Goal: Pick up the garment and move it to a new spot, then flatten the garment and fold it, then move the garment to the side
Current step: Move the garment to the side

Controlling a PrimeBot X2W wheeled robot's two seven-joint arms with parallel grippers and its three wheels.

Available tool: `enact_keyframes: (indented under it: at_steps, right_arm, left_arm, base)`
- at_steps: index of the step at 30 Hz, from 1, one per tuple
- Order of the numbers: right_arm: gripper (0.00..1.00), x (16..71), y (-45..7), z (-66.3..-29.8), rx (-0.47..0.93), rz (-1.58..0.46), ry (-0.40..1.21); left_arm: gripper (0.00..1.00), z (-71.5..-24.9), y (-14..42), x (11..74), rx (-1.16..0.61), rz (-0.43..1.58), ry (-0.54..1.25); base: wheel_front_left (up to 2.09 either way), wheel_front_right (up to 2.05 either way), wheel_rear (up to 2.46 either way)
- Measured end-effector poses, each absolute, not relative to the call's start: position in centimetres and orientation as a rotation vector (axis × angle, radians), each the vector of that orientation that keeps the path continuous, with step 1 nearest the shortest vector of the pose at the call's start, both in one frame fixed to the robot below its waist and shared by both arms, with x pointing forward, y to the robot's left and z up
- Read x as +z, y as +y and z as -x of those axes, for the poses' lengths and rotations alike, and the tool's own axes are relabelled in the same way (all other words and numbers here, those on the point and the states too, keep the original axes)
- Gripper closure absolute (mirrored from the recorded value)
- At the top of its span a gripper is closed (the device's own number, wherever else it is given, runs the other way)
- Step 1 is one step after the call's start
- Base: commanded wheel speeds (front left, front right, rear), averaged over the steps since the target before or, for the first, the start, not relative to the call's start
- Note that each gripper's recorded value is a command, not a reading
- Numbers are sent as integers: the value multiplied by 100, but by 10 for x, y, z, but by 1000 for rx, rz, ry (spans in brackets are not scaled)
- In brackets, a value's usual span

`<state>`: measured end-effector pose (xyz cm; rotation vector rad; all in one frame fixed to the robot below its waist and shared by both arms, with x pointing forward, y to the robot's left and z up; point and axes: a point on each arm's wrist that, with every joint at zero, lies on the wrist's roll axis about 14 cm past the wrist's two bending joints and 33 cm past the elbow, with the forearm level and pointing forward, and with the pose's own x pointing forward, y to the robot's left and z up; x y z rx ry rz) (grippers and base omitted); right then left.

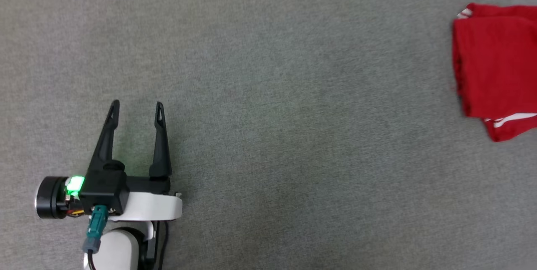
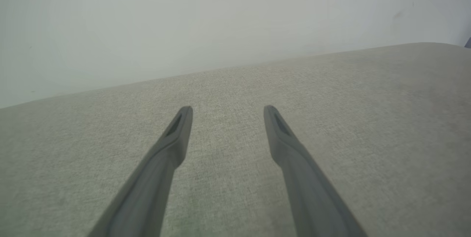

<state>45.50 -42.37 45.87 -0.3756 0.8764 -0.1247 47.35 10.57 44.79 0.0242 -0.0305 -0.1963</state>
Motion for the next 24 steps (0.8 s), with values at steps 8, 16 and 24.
enact_keyframes:
  at_steps: [8,16,24]
  right_arm:
    - [5,424,-431,-470,-199,307,916]
    - [0,475,-435,-478,-202,408,694]
    - [0,571,-382,-499,-104,427,193]
  left_arm:
    - [0,-481,114,427,-177,-28,9]
    - [0,-469,122,454,-145,-29,-32]
    - [0,-435,135,484,-99,-34,-66]
  base:
    - [0,0,0]
    - [0,0,0]
    - [0,0,0]
